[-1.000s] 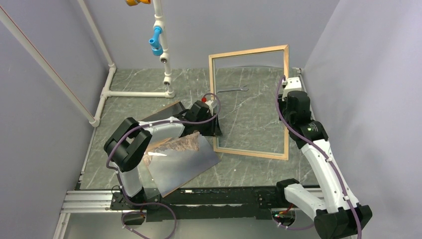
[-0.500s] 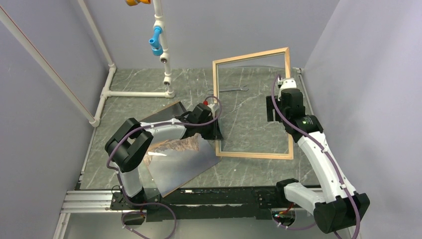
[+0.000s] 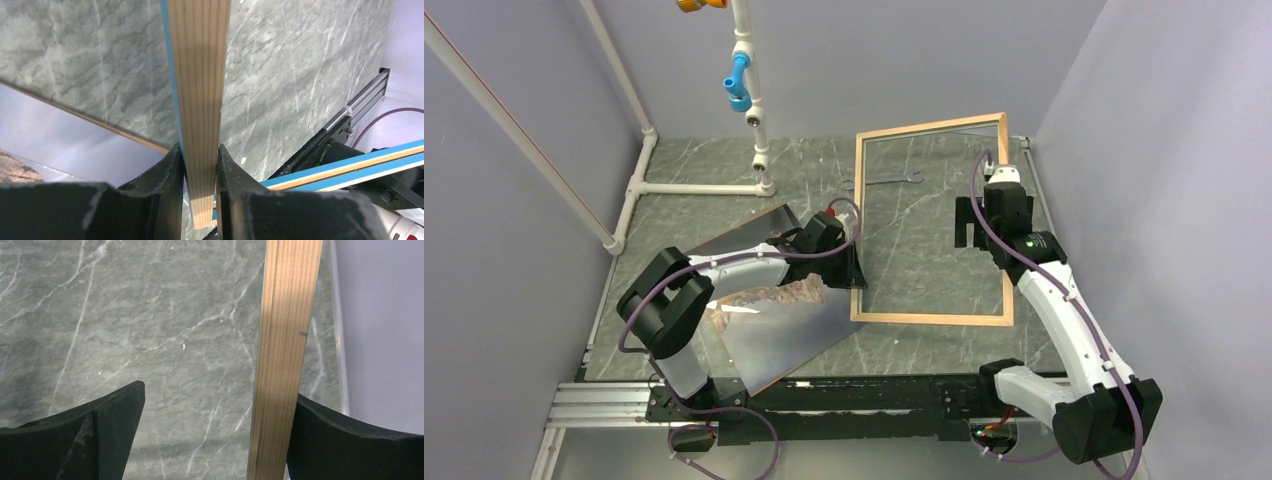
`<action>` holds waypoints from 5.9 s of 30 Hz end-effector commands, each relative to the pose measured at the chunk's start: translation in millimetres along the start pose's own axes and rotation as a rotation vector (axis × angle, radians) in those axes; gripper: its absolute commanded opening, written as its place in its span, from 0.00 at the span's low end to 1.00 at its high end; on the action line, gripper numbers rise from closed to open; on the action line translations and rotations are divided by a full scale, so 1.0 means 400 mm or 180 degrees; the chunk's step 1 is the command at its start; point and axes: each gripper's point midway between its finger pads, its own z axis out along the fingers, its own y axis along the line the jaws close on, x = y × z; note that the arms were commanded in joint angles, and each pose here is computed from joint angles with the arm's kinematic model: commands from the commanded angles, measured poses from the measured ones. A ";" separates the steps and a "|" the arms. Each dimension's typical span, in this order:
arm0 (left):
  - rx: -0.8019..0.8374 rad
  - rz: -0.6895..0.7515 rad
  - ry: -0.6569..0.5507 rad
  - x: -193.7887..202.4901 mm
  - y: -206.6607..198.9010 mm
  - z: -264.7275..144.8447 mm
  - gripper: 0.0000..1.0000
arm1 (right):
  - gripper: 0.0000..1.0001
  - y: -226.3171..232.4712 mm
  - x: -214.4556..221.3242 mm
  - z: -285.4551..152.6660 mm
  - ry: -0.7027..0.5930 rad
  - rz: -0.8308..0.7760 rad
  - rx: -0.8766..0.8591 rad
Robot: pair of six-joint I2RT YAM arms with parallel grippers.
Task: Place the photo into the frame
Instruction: Turn over the photo frame at the center of the board.
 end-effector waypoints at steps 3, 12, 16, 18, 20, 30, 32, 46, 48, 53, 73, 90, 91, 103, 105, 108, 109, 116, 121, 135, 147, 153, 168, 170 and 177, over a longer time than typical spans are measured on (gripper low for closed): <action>0.0339 0.0056 -0.0203 -0.036 -0.089 -0.051 0.00 | 1.00 0.076 0.061 0.030 0.0122 0.0495 -0.0351; 0.0047 -0.0036 -0.0116 0.023 -0.013 -0.059 0.00 | 1.00 0.116 0.181 0.108 0.0361 0.0694 -0.0401; -0.0106 -0.0037 -0.0105 0.032 0.011 -0.064 0.00 | 1.00 0.129 0.222 0.146 0.0495 0.0674 -0.0402; -0.0143 -0.0056 -0.0099 0.034 0.015 -0.066 0.00 | 1.00 0.133 0.237 0.164 0.0537 0.0662 -0.0385; -0.0127 -0.0105 -0.0077 0.039 0.015 -0.065 0.00 | 1.00 0.132 0.253 0.183 0.0592 0.0632 -0.0329; -0.0140 -0.0240 0.0078 0.068 0.014 -0.034 0.00 | 1.00 0.100 0.266 0.233 0.0785 0.0459 -0.0003; -0.0177 -0.0250 0.0089 0.072 0.020 -0.032 0.00 | 1.00 0.090 0.270 0.234 0.0881 0.0426 0.0082; -0.0557 -0.0315 -0.0215 0.037 0.075 -0.099 0.00 | 1.00 0.044 0.284 0.254 0.1321 0.0427 0.0541; -0.0611 -0.0348 -0.0282 0.031 0.095 -0.115 0.00 | 1.00 0.036 0.272 0.247 0.1300 0.0484 0.0557; -0.0542 -0.0469 -0.0416 0.021 0.128 -0.138 0.00 | 1.00 0.039 0.231 0.230 0.1270 0.0639 0.0464; -0.0633 -0.0352 0.0104 0.055 0.013 0.006 0.00 | 1.00 0.098 -0.023 -0.013 0.0582 0.1136 -0.0511; -0.0665 -0.0788 0.0017 0.050 -0.093 0.146 0.06 | 1.00 0.150 -0.026 -0.042 0.0536 0.1202 -0.0946; -0.0610 -0.0755 0.0040 0.050 -0.105 0.152 0.12 | 1.00 0.151 -0.023 -0.043 0.0536 0.1201 -0.0967; -0.0291 -0.0366 -0.0108 0.040 -0.140 0.062 0.98 | 1.00 0.177 0.044 -0.044 0.0614 0.1030 -0.1198; -0.0231 -0.0235 -0.0317 0.003 -0.159 0.008 0.99 | 1.00 0.188 0.062 -0.041 0.0672 0.1031 -0.1269; -0.0195 -0.0070 -0.0494 -0.029 -0.169 -0.070 0.99 | 1.00 0.203 0.093 -0.032 0.0816 0.1003 -0.1303; -0.0168 -0.0037 -0.0543 -0.037 -0.169 -0.095 0.99 | 1.00 0.208 0.104 -0.028 0.0865 0.0987 -0.1299; 0.0145 -0.0294 -0.0999 -0.091 -0.104 -0.247 0.98 | 0.99 0.309 0.170 -0.012 0.1126 0.0758 -0.1277; 0.0287 -0.0283 -0.1486 -0.117 -0.097 -0.389 0.98 | 0.90 0.408 0.237 0.005 0.1377 0.0472 -0.1212; 0.0282 -0.0216 -0.2256 -0.125 -0.101 -0.677 0.99 | 0.71 0.565 0.381 0.085 0.1892 -0.0066 -0.0804; 0.0344 -0.0218 -0.2127 -0.118 -0.121 -0.675 0.98 | 0.32 0.565 0.513 0.063 0.2287 -0.0013 -0.0780; 0.0260 -0.0280 -0.1871 -0.112 -0.115 -0.613 0.99 | 0.11 0.529 0.523 0.045 0.2284 0.0039 -0.0653; -0.0027 -0.0333 -0.1131 -0.072 -0.044 -0.424 0.99 | 0.51 0.566 0.404 0.014 0.1886 0.0112 -0.1012; -0.0015 -0.0370 -0.1046 -0.063 -0.024 -0.397 0.99 | 0.62 0.570 0.380 0.006 0.1811 0.0135 -0.1057; -0.0291 -0.0559 -0.0874 -0.018 0.086 -0.347 0.99 | 0.62 0.553 0.370 0.019 0.1791 -0.0022 -0.0908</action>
